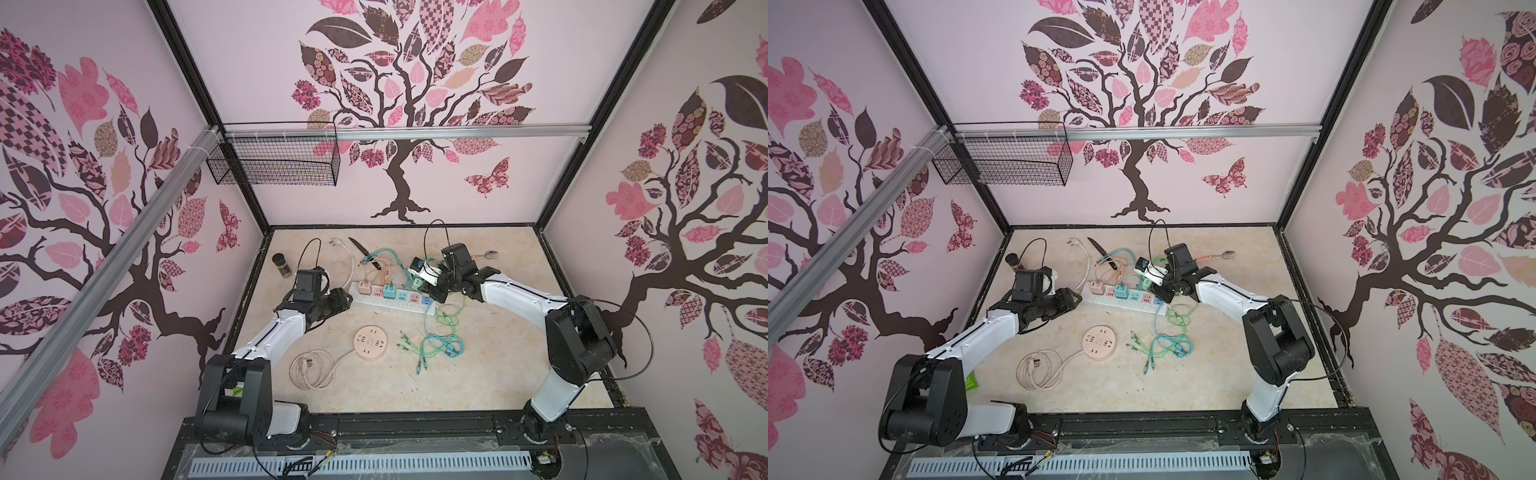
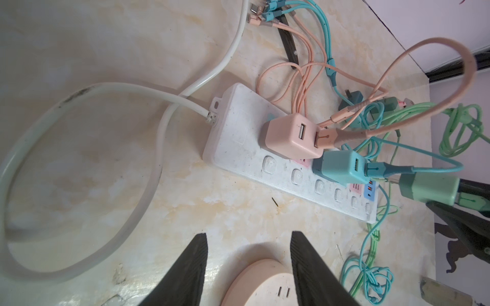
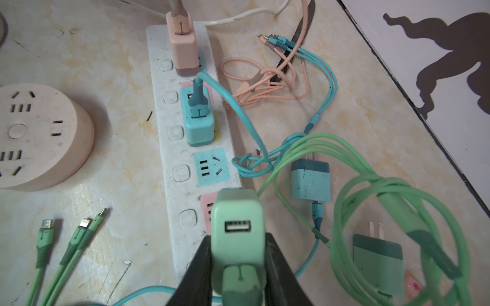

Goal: Insert plugs into power strip
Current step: Insert the plug into the socket.

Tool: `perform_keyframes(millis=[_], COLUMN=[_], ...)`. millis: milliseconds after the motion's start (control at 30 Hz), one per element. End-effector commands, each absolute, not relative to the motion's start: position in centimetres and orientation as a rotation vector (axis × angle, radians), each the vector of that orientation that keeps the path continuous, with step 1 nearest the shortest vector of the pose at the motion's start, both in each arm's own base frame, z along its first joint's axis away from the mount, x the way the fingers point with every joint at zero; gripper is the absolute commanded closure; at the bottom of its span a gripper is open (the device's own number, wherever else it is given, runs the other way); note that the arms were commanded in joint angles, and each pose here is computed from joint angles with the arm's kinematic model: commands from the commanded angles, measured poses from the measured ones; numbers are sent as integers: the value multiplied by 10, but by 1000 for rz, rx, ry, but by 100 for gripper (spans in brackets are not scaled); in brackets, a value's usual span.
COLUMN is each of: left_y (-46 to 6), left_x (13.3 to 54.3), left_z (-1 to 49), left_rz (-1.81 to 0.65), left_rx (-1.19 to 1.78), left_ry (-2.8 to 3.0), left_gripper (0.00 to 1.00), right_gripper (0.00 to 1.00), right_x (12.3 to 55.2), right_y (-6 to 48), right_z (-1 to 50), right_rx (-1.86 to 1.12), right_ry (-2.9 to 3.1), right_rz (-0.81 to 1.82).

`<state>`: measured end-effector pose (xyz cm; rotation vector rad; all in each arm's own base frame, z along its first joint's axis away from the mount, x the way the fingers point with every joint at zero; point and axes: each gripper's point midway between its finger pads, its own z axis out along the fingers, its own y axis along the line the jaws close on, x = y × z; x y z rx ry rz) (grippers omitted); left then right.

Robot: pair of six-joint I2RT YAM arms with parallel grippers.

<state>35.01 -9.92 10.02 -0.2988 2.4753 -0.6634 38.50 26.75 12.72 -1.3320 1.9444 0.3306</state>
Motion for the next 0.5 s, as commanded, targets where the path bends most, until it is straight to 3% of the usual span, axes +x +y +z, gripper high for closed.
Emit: perform_keyframes(millis=[0,467], left_y=[-102,-95], left_x=[370,397], left_z=[116,91], left_rz=[-655,-536], left_rx=[-221,-178], left_ry=[2431,2532], left_gripper=[49,59], right_gripper=[91,90], right_x=[378,376], right_y=[270,273], right_z=[120,115], right_rx=[-1364,-1408], right_ry=[1964,1995], right_rz=[388,414])
